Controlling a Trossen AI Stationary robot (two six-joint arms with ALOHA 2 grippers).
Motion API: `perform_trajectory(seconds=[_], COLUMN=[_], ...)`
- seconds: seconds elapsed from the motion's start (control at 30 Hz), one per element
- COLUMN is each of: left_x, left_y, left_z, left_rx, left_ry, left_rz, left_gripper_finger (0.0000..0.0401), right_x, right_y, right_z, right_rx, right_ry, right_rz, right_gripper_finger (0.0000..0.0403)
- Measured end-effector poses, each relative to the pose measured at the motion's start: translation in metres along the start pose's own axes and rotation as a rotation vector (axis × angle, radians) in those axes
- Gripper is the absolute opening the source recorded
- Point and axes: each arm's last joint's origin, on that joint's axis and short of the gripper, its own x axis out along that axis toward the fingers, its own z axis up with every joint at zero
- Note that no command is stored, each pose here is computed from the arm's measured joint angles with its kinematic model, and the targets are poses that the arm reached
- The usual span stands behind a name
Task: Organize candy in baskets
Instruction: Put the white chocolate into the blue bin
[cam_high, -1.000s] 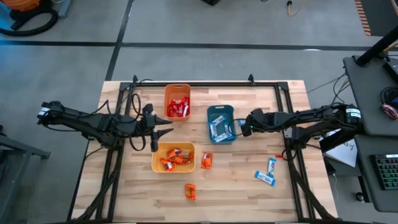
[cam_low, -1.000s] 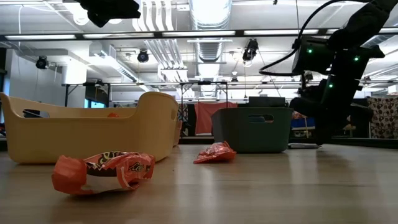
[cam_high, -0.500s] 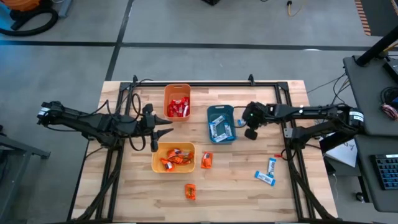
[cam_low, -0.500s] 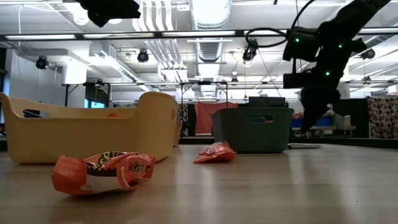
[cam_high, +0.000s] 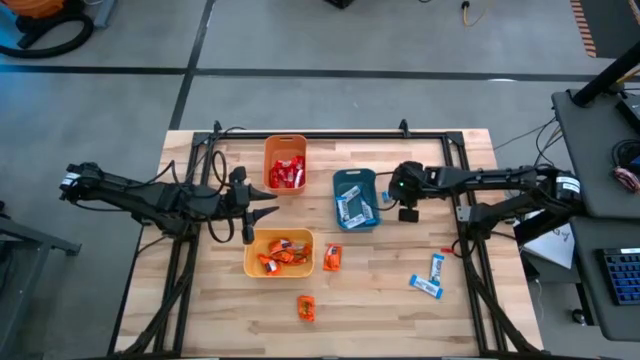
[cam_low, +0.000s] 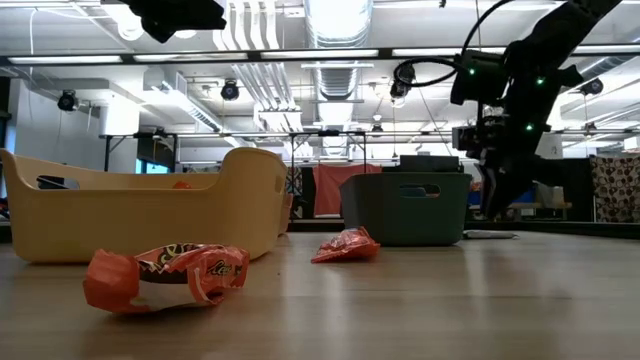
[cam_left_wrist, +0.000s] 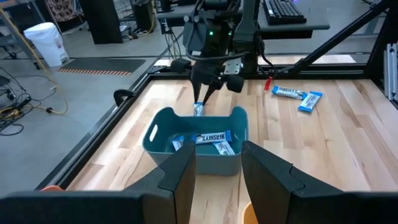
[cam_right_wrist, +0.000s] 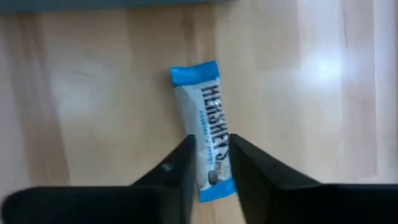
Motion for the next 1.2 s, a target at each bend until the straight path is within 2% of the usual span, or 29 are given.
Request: perform_trajectory(seconds=[0.17,0.23,0.33,0.43,0.6,0.9,1.03,1.2], left_x=[0.000,0.000,0.000,0.000,0.000,0.000,0.000,0.000], left_y=[0.000,0.000,0.000,0.000,0.000,0.000,0.000,0.000], left_z=[0.000,0.000,0.000,0.000,0.000,0.000,0.000,0.000], left_rx=[0.005,0.006,0.006,0.006,0.006,0.006,0.006,0.006], left_ry=[0.000,0.000,0.000,0.000,0.000,0.000,0.000,0.000], left_rz=[0.000,0.000,0.000,0.000,0.000,0.000,0.000,0.000], left_gripper_finger=[0.0113,0.0113,0.0113,0.0113,0.0113,0.0113,0.0113,0.0113], right_x=[0.001,0.004,0.008,0.013,0.020,0.041,0.043,0.041], right_y=[-0.004,-0.007,-0.013,-0.018,-0.022,-0.019,-0.018,-0.018], right_z=[-0.002,-0.003,-0.007,-0.010,-0.012,-0.015,-0.015,-0.015], right_rx=[0.068,0.089,0.117,0.143,0.148,0.143,0.129,0.115], right_ry=[-0.022,-0.022,-0.013,0.005,-0.009,0.067,0.077,0.065], right_rz=[0.075,0.068,0.059,0.063,0.110,0.164,0.173,0.184], right_gripper_finger=[0.0186,0.0218,0.0250,0.0261,0.0252,0.0223,0.0188,0.0122])
